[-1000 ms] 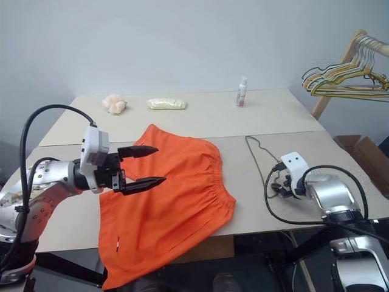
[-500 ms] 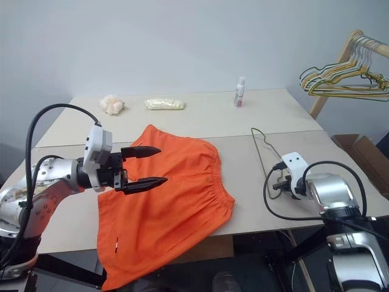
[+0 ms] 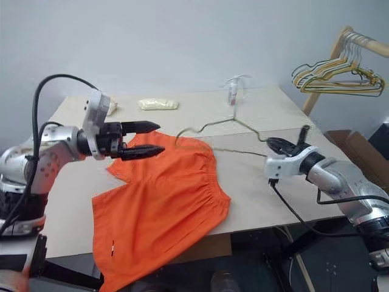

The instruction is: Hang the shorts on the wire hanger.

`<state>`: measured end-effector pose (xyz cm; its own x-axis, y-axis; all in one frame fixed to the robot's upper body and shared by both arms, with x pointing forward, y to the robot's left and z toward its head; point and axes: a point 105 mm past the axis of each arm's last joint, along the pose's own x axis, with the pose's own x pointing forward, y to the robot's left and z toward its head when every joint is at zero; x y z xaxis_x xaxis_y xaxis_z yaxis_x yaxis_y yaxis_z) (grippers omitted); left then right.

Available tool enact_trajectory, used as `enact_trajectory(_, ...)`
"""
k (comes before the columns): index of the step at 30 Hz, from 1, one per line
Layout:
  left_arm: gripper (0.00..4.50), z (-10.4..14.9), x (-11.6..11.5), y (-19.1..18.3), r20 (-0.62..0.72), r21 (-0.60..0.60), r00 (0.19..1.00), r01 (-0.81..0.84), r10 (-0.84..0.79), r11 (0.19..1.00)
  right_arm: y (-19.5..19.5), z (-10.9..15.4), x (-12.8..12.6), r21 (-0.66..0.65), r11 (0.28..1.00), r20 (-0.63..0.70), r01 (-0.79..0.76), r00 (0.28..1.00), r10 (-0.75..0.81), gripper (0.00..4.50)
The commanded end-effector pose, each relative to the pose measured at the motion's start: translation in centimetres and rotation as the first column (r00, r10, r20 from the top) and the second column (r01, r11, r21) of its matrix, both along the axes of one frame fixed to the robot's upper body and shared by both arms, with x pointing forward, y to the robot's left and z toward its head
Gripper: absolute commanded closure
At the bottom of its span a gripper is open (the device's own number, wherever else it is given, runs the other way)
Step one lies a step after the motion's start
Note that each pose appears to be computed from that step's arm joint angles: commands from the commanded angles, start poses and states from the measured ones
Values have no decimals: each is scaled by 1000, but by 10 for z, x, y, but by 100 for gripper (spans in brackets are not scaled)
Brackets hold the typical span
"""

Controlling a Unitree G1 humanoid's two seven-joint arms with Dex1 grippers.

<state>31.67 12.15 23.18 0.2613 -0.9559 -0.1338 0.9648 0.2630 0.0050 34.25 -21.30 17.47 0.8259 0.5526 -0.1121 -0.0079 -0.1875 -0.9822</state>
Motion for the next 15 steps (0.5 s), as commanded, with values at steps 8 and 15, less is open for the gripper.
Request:
enact_trajectory(8,0,-37,-4,-19,-25,264,985,172,-171,949,25,42,2,-92,983,213,-157,962,173,447)
enact_trajectory(15,0,-51,14,-24,-1,316,995,98,-103,944,32,48,0,-83,982,230,-172,955,187,447)
